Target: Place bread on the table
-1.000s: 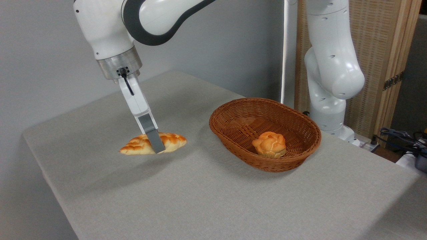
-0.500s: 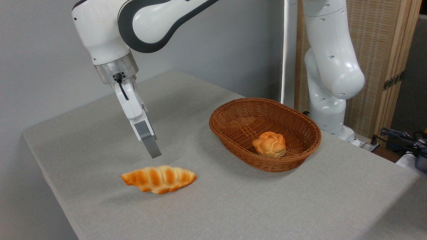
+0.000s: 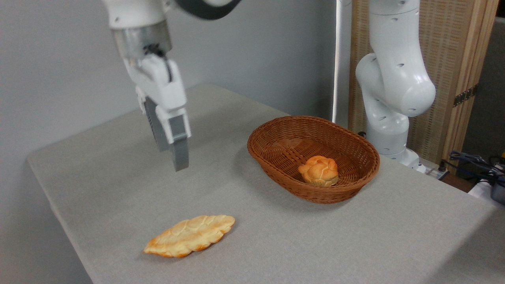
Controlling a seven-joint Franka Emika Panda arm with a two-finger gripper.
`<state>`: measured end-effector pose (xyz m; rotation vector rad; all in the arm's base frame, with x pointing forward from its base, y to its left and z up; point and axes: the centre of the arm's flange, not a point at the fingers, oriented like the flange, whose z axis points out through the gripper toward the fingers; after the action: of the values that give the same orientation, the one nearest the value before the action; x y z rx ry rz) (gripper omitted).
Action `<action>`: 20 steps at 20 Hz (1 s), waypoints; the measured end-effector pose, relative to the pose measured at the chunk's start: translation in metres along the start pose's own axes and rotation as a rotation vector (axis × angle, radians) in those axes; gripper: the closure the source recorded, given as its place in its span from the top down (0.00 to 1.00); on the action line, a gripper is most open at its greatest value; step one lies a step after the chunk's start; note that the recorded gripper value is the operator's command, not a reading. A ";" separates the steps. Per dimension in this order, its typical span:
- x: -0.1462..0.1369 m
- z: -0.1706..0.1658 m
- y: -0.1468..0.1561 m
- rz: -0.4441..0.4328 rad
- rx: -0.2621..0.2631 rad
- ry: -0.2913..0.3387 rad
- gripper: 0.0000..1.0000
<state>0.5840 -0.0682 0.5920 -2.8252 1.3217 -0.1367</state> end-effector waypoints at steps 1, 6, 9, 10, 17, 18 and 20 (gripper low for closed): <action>-0.018 -0.015 -0.010 -0.038 -0.001 0.032 1.00; -0.044 -0.036 -0.012 -0.126 -0.016 0.046 1.00; -0.041 -0.028 -0.006 -0.133 -0.036 0.026 1.00; -0.042 -0.026 -0.005 -0.132 -0.040 0.023 1.00; -0.057 -0.025 -0.013 -0.154 -0.038 0.012 1.00; -0.058 -0.025 -0.014 -0.155 -0.038 0.011 1.00; -0.058 -0.025 -0.014 -0.156 -0.037 0.011 1.00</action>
<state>0.5552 -0.0139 0.6140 -2.9615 1.1156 -0.1318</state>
